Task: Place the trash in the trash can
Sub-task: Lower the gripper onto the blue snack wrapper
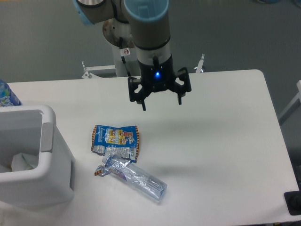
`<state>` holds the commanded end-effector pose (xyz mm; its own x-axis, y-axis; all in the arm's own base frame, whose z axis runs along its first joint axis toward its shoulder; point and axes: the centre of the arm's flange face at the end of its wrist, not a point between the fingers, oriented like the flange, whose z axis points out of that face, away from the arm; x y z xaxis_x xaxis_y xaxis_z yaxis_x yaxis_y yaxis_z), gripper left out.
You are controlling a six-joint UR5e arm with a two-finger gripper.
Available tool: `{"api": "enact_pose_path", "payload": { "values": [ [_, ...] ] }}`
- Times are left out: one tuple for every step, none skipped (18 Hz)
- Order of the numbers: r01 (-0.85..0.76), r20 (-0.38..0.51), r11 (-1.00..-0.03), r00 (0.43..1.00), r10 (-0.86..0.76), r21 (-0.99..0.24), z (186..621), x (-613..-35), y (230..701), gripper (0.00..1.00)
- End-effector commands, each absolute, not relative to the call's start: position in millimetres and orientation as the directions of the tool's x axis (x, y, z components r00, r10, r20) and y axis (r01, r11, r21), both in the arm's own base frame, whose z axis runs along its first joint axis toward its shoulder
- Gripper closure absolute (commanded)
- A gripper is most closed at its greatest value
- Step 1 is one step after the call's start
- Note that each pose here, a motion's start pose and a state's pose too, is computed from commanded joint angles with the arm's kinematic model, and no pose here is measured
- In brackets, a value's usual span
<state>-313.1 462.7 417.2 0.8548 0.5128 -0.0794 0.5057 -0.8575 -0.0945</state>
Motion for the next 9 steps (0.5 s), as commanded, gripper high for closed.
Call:
{"api": "enact_pose_path", "payload": {
  "values": [
    [0.508, -0.077, -0.856, 0.854, 0.515, -0.094, 402.3, -310.4, 460.5, 0.00],
    [0.509, -0.077, -0.854, 0.852, 0.517, -0.106, 390.3, -307.7, 459.5, 0.00],
    [0.509, -0.079, -0.854, 0.852, 0.517, -0.107, 377.7, -305.5, 457.3, 0.00],
    [0.512, -0.072, -0.854, 0.852, 0.519, -0.094, 364.6, -300.6, 455.3, 0.00],
    [0.521, -0.061, -0.851, 0.850, 0.524, -0.065, 346.8, -296.1, 455.7, 0.00],
    [0.521, -0.050, -0.852, 0.851, 0.523, -0.050, 335.9, -291.6, 459.0, 0.00],
    [0.512, -0.028, -0.857, 0.858, 0.514, -0.051, 331.4, -285.2, 465.8, 0.00],
    [0.510, 0.005, -0.858, 0.860, 0.511, -0.054, 328.2, -281.7, 469.3, 0.00],
    [0.512, 0.027, -0.858, 0.859, 0.512, -0.042, 320.5, -280.2, 470.5, 0.00]
  ]
}}
